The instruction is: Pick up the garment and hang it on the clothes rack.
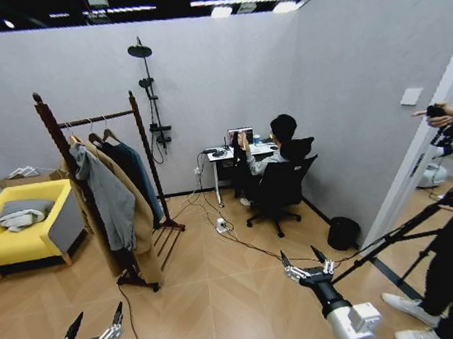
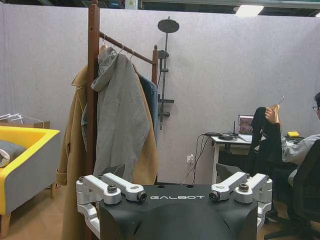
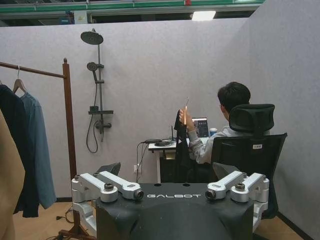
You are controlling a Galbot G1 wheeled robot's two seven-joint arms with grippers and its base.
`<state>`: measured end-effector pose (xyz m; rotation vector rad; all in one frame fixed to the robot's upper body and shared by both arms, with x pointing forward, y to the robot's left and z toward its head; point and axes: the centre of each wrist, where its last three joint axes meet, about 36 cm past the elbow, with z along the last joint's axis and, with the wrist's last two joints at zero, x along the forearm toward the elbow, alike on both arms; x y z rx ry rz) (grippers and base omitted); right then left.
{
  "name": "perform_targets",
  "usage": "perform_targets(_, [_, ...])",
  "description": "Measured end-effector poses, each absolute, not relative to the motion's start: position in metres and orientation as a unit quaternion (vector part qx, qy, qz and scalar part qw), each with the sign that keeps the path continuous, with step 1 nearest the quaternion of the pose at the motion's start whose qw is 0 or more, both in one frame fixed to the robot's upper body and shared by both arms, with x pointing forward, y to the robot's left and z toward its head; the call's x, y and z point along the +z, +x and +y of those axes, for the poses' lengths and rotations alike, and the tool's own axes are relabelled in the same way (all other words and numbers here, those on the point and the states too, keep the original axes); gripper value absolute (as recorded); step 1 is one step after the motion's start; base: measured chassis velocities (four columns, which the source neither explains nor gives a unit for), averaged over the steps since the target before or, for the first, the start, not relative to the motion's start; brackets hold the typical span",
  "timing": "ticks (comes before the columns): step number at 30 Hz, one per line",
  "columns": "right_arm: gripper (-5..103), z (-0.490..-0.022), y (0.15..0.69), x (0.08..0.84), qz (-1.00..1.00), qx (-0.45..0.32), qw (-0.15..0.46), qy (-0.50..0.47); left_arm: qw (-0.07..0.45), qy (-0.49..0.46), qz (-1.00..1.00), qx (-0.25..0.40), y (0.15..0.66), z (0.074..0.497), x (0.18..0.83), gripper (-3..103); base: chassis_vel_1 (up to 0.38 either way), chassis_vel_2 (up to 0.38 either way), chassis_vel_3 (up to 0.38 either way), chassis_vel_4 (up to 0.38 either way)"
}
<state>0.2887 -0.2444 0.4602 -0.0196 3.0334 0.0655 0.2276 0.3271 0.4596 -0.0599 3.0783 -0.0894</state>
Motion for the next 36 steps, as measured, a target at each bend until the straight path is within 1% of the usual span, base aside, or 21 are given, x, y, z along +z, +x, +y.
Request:
perform_targets(28, [100,-0.2439,0.2898,0.4615,0.998,0.02,0.057,-0.016,0.031,-0.019,0.999,-0.029,0.2276,0.3271,0.4596,100,-0.001,0.001,0.002,-0.001])
perform_targets(36, [100,-0.2447,0.2897,0.4614,0.998,0.019,0.059,-0.018,0.031,-0.019,0.999,-0.029,0.2276,0.3271,0.4596,100,-0.083,0.113,0.094,-0.088])
